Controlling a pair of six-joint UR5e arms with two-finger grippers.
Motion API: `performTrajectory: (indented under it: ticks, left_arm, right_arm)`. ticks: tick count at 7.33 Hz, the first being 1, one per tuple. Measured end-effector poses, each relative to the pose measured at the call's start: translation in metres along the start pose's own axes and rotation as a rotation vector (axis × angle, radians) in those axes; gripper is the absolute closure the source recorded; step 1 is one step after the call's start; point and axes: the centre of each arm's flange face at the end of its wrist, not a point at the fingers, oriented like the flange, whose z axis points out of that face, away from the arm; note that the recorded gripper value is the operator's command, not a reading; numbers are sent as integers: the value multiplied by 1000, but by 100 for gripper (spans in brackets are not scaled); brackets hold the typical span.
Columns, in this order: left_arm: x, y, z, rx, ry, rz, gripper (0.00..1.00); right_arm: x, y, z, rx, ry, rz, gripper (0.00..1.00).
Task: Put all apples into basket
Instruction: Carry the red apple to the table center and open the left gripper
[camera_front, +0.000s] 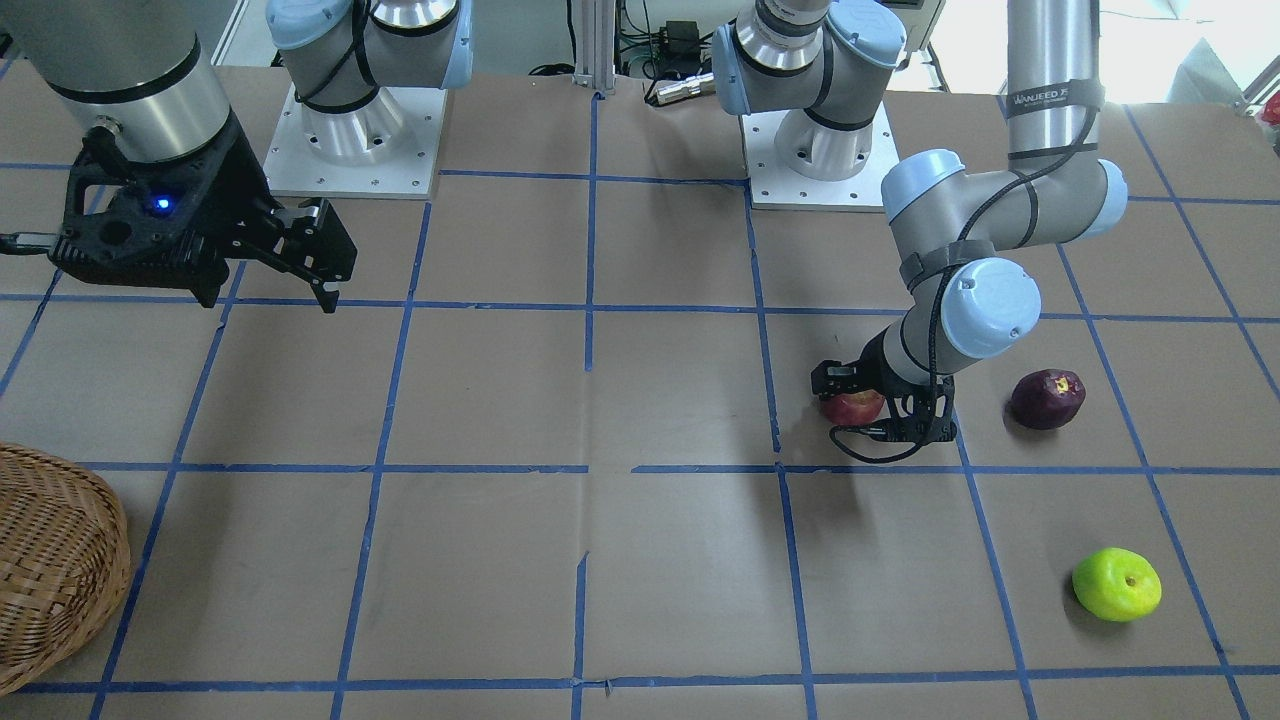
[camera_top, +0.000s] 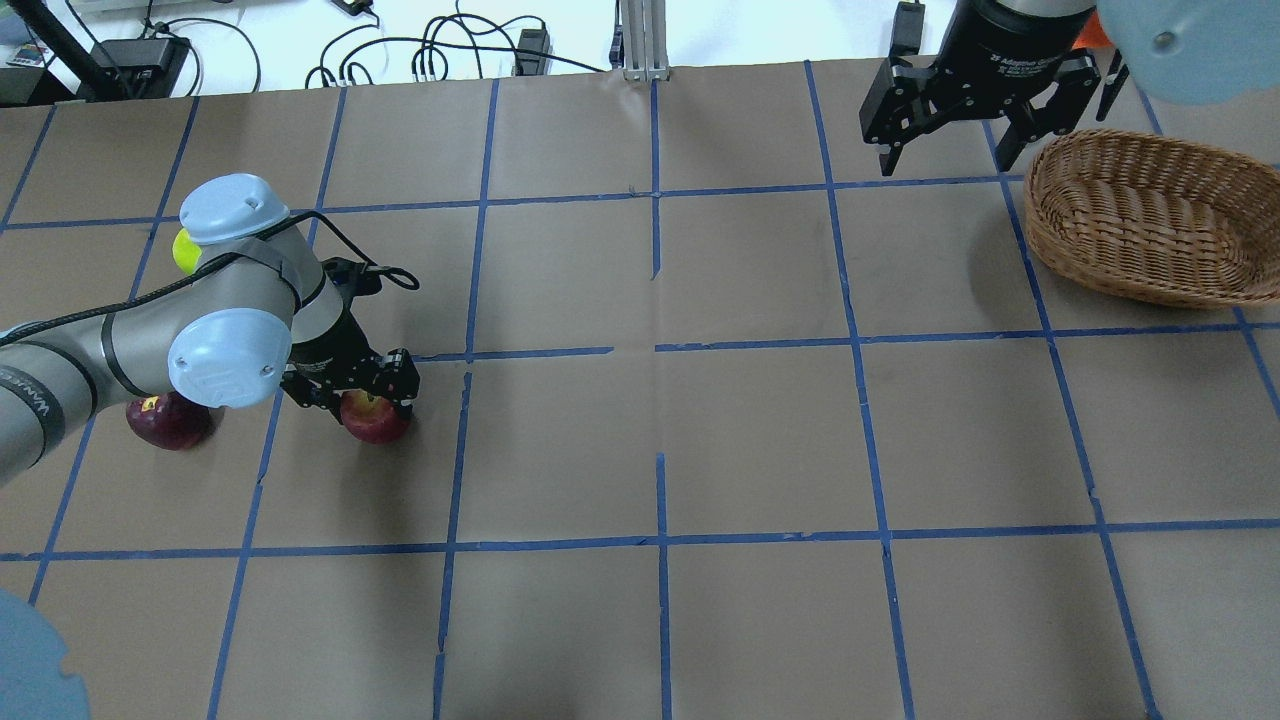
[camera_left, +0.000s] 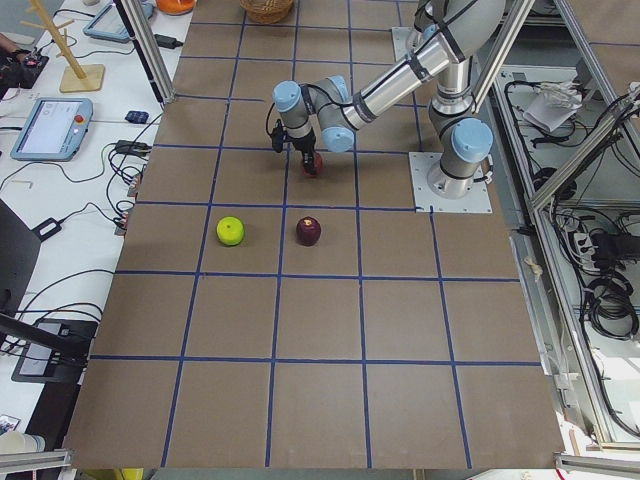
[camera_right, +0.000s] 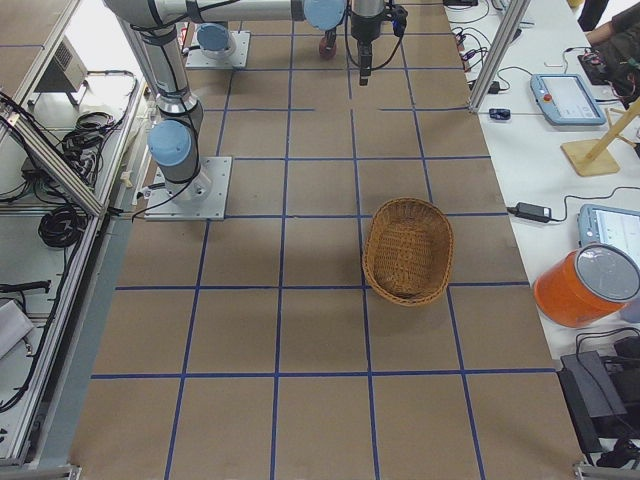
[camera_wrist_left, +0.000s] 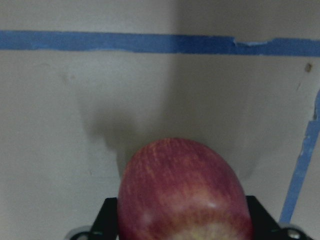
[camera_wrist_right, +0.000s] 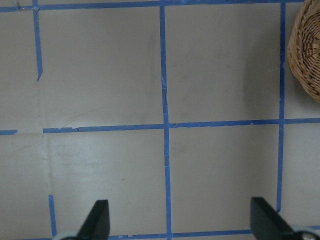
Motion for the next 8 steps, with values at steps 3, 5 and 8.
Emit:
performTrajectory:
  ticks: [3,5,8]
  left_arm:
    - [91,-24,-39,68,127,-207,99]
    - [193,-18,-31,49,189,-262,98]
    - [282,-21,2,66,222,-326,1]
  right_arm:
    - [0,0,0,0,0,0,0]
    - [0,0,0,1,0,0,0]
    - [0,0,0,0,0,0,0]
